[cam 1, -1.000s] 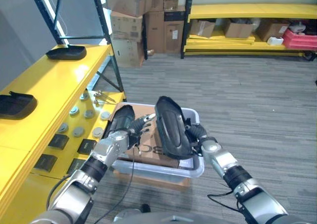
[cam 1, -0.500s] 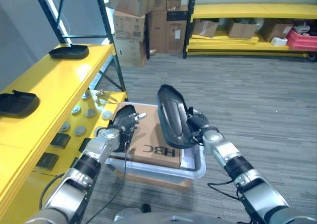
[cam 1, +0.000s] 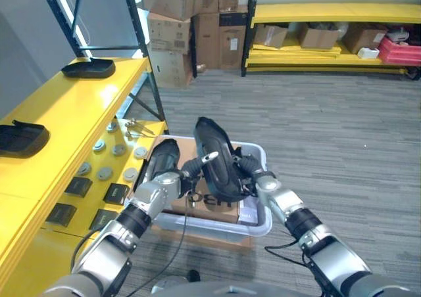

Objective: Move parts from the plastic box to the shelf.

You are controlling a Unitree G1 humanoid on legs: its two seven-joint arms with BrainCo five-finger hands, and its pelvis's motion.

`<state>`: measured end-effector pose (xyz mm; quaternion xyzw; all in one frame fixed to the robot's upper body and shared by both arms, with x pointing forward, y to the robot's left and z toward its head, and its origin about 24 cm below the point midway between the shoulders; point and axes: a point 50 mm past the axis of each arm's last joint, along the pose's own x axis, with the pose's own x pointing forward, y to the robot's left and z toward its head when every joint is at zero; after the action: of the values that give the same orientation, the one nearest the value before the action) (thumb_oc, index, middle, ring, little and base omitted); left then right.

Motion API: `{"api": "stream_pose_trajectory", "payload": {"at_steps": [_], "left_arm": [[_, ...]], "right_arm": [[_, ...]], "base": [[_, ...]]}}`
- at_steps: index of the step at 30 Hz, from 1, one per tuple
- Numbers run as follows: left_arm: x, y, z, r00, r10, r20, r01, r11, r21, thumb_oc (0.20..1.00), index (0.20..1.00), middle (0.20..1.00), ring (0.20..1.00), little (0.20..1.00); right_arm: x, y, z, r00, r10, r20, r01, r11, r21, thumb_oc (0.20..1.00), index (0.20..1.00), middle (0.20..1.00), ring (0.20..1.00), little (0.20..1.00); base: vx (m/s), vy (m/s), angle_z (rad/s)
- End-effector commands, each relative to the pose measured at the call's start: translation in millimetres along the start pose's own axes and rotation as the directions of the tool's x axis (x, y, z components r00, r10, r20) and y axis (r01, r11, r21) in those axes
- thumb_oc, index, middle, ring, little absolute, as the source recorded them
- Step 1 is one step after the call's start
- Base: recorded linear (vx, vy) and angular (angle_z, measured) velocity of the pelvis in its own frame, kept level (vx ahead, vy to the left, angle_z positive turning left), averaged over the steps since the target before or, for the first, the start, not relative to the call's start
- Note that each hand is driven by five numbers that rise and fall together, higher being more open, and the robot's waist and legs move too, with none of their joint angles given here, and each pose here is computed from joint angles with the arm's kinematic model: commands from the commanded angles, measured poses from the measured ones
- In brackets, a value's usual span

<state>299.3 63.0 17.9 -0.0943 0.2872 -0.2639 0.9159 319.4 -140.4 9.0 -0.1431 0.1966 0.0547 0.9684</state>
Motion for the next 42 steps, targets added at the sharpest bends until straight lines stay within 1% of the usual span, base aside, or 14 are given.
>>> {"api": "stream_pose_trajectory", "payload": {"at_steps": [1, 6, 7, 8, 13, 19, 27, 31, 32, 33, 34, 35, 37, 42], "left_arm": [[13.3, -35.5, 39.4, 0.989, -0.113, 0.095, 0.097, 0.982, 0.165, 1.000, 1.000, 1.000, 1.000, 1.000], [11.1, -37.1, 46.9, 0.985, -0.129, 0.119, 0.092, 0.958, 0.273, 1.000, 1.000, 1.000, 1.000, 1.000], [9.9, -36.1, 50.1, 0.982, -0.130, 0.134, 0.082, 0.944, 0.319, 0.322, 0.322, 0.322, 0.322, 0.322], [9.5, -35.7, 51.2, 0.981, -0.132, 0.140, 0.079, 0.940, 0.332, 0.200, 0.200, 0.200, 0.200, 0.200], [4.3, -37.8, 59.8, 0.967, -0.196, 0.165, 0.114, 0.905, 0.410, 0.200, 0.200, 0.200, 0.200, 0.200], [0.0, -40.6, 62.5, 0.954, -0.252, 0.165, 0.158, 0.885, 0.438, 0.200, 0.200, 0.200, 0.200, 0.200], [-0.9, -43.0, 59.8, 0.942, -0.284, 0.179, 0.191, 0.891, 0.412, 0.200, 0.200, 0.200, 0.200, 0.200], [1.2, -42.1, 53.8, 0.941, -0.258, 0.220, 0.171, 0.922, 0.347, 0.200, 0.200, 0.200, 0.200, 0.200], [1.0, -41.3, 54.0, 0.940, -0.255, 0.227, 0.169, 0.925, 0.340, 0.200, 0.200, 0.200, 0.200, 0.200], [0.4, -38.2, 54.3, 0.939, -0.240, 0.248, 0.156, 0.936, 0.317, 0.200, 0.200, 0.200, 0.200, 0.200], [0.4, -38.2, 54.3, 0.939, -0.240, 0.248, 0.156, 0.936, 0.317, 0.200, 0.200, 0.200, 0.200, 0.200], [0.0, -34.8, 54.8, 0.936, -0.225, 0.269, 0.138, 0.942, 0.307, 0.200, 0.200, 0.200, 0.200, 0.200], [-2.1, -26.8, 56.3, 0.928, -0.192, 0.319, 0.105, 0.957, 0.271, 0.200, 0.200, 0.200, 0.200, 0.200], [-9.1, -7.3, 60.0, 0.916, -0.114, 0.384, 0.045, 0.982, 0.184, 0.200, 0.200, 0.200, 0.200, 0.200]], "right_arm": [[9.7, 22.4, 56.0, 0.981, 0.092, 0.172, -0.082, 0.994, -0.067, 0.200, 0.200, 0.200, 0.200, 0.200], [9.9, 26.4, 52.9, 0.982, 0.095, 0.162, -0.085, 0.994, -0.065, 0.200, 0.200, 0.200, 0.200, 0.200], [10.2, 26.3, 49.6, 0.983, 0.092, 0.159, -0.084, 0.995, -0.059, 0.200, 0.200, 0.200, 0.200, 0.200], [10.3, 26.5, 48.4, 0.983, 0.092, 0.158, -0.084, 0.995, -0.056, 0.200, 0.200, 0.200, 0.200, 0.200], [11.7, 22.6, 35.0, 0.986, 0.083, 0.147, -0.080, 0.996, -0.030, 0.200, 0.200, 0.200, 0.200, 0.200], [13.5, 14.6, 23.1, 0.986, 0.088, 0.142, -0.085, 0.996, -0.022, 0.200, 0.200, 0.200, 0.200, 0.200], [15.6, 5.0, 6.8, 0.989, 0.073, 0.131, -0.077, 0.996, 0.032, 0.200, 0.200, 0.200, 0.200, 0.200], [14.7, -1.6, -6.8, 0.989, 0.062, 0.134, -0.080, 0.988, 0.133, 0.200, 0.200, 0.200, 0.200, 0.200], [14.6, -2.5, -7.9, 0.989, 0.062, 0.135, -0.082, 0.986, 0.144, 0.266, 0.266, 0.266, 0.266, 0.266], [13.7, -5.0, -11.0, 0.988, 0.058, 0.145, -0.087, 0.976, 0.200, 0.959, 0.959, 0.959, 0.959, 0.959], [13.7, -5.1, -11.1, 0.988, 0.058, 0.145, -0.087, 0.976, 0.200, 0.959, 0.959, 0.959, 0.959, 0.959], [13.2, -6.9, -12.7, 0.987, 0.056, 0.151, -0.092, 0.964, 0.249, 1.000, 1.000, 1.000, 1.000, 1.000], [12.7, -11.7, -13.5, 0.984, 0.050, 0.173, -0.110, 0.926, 0.361, 1.000, 1.000, 1.000, 1.000, 1.000], [10.3, -22.9, -15.7, 0.974, 0.032, 0.224, -0.146, 0.845, 0.514, 1.000, 1.000, 1.000, 1.000, 1.000]], "base": [[0.00, 0.000, 0.00], [0.00, 0.000, 0.00], [0.00, 0.000, 0.00], [0.00, 0.000, 0.00], [0.00, 0.000, 0.00], [0.00, 0.000, 0.00], [0.00, 0.000, 0.00], [0.00, 0.000, 0.00], [0.00, 0.000, 0.00], [0.00, 0.000, 0.00], [0.00, 0.000, 0.00], [0.00, 0.000, 0.00], [0.00, 0.000, 0.00], [0.00, 0.000, 0.00]]}}
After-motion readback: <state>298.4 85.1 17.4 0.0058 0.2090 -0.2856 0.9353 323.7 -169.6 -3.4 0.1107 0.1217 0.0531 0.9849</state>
